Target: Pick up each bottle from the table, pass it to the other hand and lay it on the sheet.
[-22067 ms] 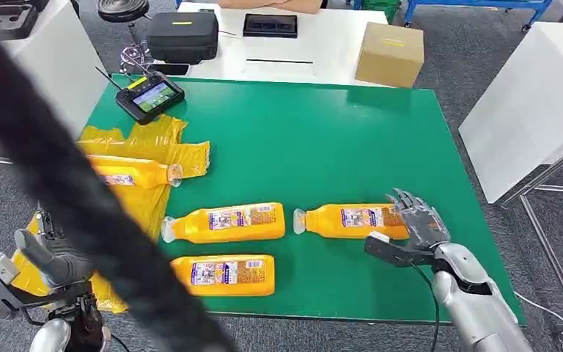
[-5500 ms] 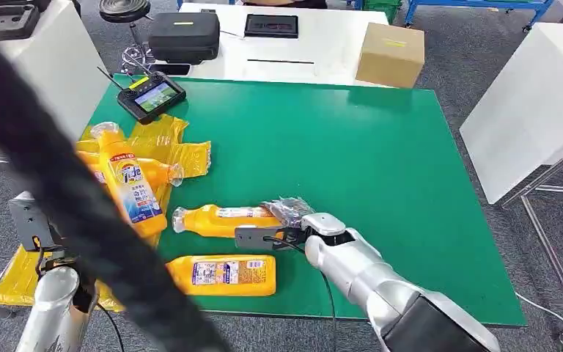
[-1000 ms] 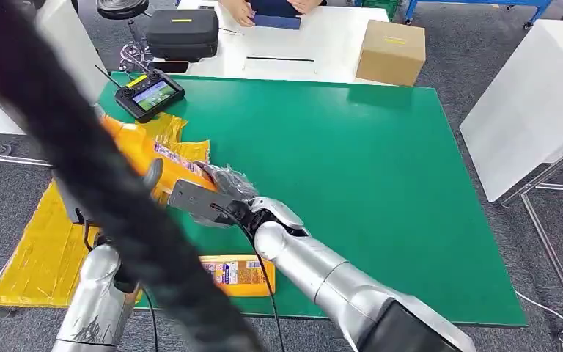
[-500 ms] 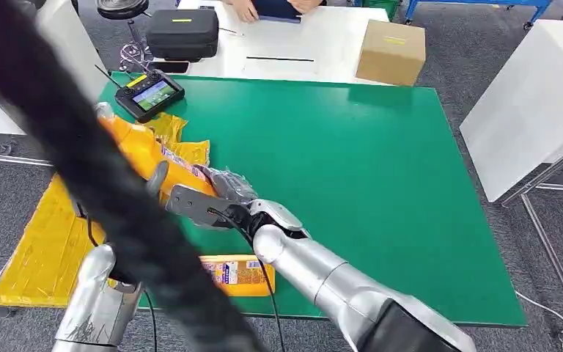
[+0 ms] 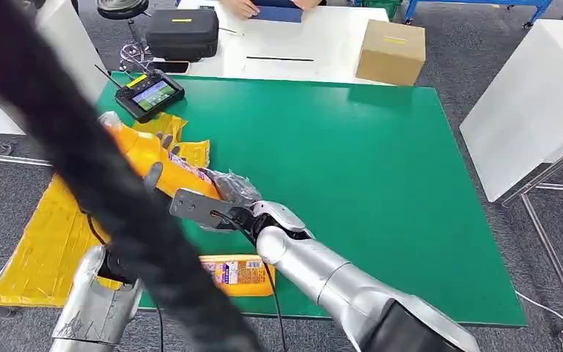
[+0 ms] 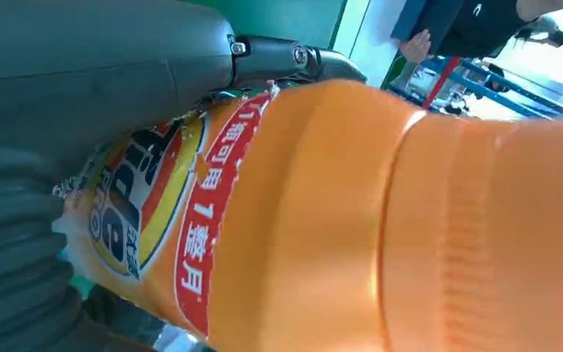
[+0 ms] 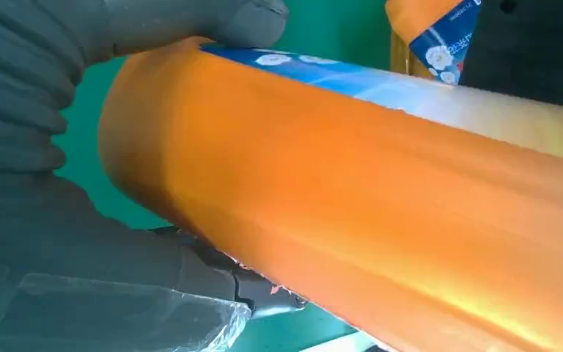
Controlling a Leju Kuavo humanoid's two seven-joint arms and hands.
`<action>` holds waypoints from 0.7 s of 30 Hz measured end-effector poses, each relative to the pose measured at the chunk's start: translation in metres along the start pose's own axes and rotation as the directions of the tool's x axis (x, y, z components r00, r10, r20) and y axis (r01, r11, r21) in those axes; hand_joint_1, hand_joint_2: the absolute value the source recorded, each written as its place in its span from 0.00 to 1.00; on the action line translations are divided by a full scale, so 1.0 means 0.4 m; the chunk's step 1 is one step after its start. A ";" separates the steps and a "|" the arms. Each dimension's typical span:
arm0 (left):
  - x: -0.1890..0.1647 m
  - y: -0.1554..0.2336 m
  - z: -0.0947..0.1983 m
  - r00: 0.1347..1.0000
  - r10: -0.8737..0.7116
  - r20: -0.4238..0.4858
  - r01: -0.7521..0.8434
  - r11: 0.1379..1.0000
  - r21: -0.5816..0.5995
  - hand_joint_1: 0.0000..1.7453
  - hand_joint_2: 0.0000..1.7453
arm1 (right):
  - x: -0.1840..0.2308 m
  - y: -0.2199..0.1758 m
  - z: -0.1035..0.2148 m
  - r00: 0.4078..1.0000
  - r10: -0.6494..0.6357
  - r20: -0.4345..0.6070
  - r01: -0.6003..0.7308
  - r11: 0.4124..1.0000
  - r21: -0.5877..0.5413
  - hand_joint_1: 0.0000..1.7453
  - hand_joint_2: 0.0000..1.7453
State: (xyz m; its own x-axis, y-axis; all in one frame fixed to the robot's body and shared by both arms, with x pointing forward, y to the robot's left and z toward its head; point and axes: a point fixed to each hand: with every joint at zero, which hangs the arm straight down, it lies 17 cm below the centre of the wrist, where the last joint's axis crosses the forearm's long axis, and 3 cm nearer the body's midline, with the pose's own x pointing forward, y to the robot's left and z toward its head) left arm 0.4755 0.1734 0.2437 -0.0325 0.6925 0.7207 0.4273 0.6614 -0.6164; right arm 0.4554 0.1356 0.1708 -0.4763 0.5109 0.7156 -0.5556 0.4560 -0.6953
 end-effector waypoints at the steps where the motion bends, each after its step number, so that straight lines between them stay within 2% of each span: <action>1: 0.000 0.000 -0.001 1.000 0.018 -0.004 -0.018 1.000 -0.003 0.00 1.00 | -0.002 -0.001 0.000 1.000 0.004 -0.001 -0.004 1.000 0.000 1.00 1.00; 2: -0.001 -0.001 -0.002 0.999 0.033 -0.008 -0.033 0.999 -0.006 0.00 1.00 | -0.004 -0.001 0.001 1.000 0.007 -0.001 -0.007 1.000 -0.001 1.00 1.00; 3: -0.002 -0.001 -0.003 0.999 0.044 -0.010 -0.044 0.999 -0.007 0.31 1.00 | -0.005 -0.002 0.001 1.000 0.012 -0.002 -0.012 1.000 0.000 1.00 1.00; 4: -0.002 0.000 -0.004 0.999 0.053 -0.011 -0.053 0.999 -0.010 1.00 1.00 | -0.007 -0.002 0.001 1.000 0.015 -0.002 -0.015 1.000 0.000 1.00 1.00; 21: -0.005 0.005 -0.012 0.997 0.078 -0.012 -0.078 0.997 -0.013 1.00 1.00 | -0.014 -0.017 0.000 1.000 0.028 -0.010 -0.028 1.000 -0.010 1.00 1.00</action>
State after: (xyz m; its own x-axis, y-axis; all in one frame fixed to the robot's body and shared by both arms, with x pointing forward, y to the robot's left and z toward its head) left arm 0.4807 0.1717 0.2426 0.0115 0.7386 0.6740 0.4400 0.6016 -0.6667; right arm 0.4617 0.1295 0.1714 -0.4848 0.5306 0.6953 -0.5354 0.4486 -0.7156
